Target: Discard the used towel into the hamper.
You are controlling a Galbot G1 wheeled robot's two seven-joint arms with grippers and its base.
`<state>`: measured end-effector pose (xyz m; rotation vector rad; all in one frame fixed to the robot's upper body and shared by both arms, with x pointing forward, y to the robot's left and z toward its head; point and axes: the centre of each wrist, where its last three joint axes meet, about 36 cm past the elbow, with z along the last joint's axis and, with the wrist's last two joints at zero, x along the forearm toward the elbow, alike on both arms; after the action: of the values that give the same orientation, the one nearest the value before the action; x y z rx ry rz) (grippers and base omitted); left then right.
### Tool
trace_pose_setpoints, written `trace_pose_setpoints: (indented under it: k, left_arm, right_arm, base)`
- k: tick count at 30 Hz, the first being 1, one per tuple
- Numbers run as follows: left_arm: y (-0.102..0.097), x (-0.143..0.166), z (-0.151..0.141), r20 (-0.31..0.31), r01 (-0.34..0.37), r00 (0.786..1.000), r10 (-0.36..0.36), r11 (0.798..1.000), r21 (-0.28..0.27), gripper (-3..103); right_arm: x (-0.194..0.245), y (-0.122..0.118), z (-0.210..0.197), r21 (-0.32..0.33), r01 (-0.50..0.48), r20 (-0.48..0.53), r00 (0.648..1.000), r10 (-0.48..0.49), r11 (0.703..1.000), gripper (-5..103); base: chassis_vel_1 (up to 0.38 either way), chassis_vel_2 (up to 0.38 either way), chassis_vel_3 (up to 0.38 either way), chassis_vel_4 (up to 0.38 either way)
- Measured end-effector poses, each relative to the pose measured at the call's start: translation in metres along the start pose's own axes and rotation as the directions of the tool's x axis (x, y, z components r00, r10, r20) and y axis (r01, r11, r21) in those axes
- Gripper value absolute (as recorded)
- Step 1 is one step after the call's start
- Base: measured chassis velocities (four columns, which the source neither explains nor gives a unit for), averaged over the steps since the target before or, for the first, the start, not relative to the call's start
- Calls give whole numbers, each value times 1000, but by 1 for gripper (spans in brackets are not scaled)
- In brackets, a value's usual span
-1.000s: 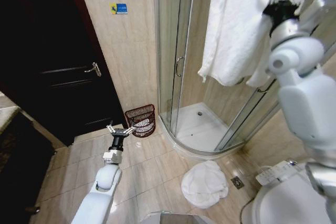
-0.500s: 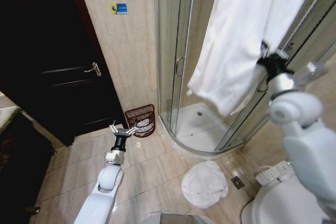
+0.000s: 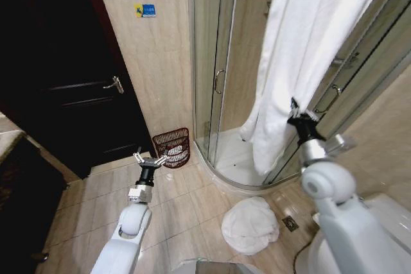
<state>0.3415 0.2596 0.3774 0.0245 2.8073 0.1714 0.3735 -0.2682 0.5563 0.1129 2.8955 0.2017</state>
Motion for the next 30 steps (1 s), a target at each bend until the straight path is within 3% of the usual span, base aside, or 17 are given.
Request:
trace_pose_setpoints:
  k: [10,17,20,25,28,30]
  left_arm:
    - [5,-3,-7,16,11,1000,-12,999,31,100]
    - [3,2,-3,15,10,1000,-11,999,47,100]
    - [8,2,-6,23,13,1000,-14,999,50,100]
    - [11,1,-12,32,16,999,-17,999,51,100]
    - [10,2,-15,36,7,999,-9,998,55,100]
    - [9,3,-16,37,3,999,-5,998,59,100]
  right_arm:
    - [44,-5,51,135,-67,-63,995,76,989,2]
    - [75,15,53,128,-79,-42,996,85,989,2]
    - [86,24,30,133,-71,31,997,67,989,2]
    - [89,15,-16,155,-35,108,994,18,987,2]
    - [78,-22,-58,223,-51,182,983,10,973,2]
    - [73,-35,-74,232,-55,198,980,8,971,2]
  base:
    - [0,0,0,0]
    - [0,0,0,0]
    - [0,0,0,0]
    - [0,0,0,0]
    - [0,0,0,0]
    - [0,0,0,0]
